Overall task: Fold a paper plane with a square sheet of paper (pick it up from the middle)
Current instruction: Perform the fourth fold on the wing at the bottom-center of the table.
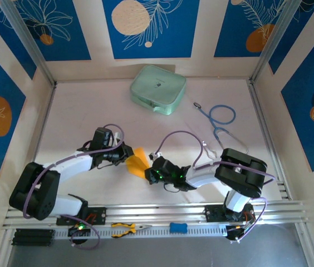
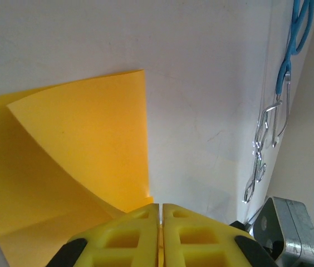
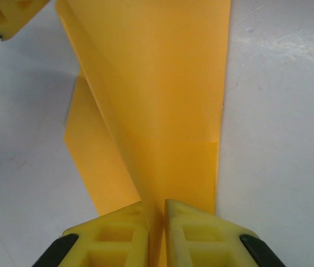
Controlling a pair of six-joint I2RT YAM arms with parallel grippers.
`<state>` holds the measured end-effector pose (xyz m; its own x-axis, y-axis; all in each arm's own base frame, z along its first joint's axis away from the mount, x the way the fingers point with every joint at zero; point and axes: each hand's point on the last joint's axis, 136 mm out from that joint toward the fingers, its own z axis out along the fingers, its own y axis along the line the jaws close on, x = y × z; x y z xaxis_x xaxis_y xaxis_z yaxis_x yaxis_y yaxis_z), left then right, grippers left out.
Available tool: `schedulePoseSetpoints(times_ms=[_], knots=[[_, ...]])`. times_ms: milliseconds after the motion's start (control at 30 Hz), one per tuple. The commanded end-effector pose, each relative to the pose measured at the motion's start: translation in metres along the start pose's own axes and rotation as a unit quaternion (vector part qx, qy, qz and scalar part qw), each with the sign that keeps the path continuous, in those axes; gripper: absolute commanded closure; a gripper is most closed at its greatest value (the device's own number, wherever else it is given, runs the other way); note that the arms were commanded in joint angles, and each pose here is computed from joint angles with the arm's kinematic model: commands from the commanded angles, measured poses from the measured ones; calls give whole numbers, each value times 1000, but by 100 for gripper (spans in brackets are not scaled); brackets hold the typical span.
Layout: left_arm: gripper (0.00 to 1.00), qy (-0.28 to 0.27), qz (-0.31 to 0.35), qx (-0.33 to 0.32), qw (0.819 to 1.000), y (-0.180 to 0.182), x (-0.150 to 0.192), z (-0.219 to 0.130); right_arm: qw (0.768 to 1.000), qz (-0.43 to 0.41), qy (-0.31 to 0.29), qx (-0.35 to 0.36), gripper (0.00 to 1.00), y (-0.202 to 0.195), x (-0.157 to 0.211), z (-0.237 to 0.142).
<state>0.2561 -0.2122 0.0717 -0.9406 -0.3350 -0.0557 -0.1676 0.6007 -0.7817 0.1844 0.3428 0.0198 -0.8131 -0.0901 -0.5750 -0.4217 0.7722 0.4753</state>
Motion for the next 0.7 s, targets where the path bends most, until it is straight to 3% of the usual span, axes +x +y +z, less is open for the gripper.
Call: schedulePoseSetpoints(times_ms=[0, 333, 467, 567, 667], knots=[[89, 12, 1, 16, 1000, -5, 3, 4, 1000, 13, 10, -10, 84, 1, 4, 4], [88, 22, -4, 8, 1000, 1, 5, 11, 1000, -1, 7, -28, 82, 10, 0, 2], [67, 19, 3, 9, 1000, -4, 5, 6, 999, -33, 9, 1, 85, 5, -1, 1], [44, 1, 13, -7, 1000, -7, 2, -6, 997, -70, 12, 19, 86, 4, -4, -2], [32, -17, 18, -38, 999, -4, -1, -18, 995, -100, 2, 27, 87, 5, -10, -5]])
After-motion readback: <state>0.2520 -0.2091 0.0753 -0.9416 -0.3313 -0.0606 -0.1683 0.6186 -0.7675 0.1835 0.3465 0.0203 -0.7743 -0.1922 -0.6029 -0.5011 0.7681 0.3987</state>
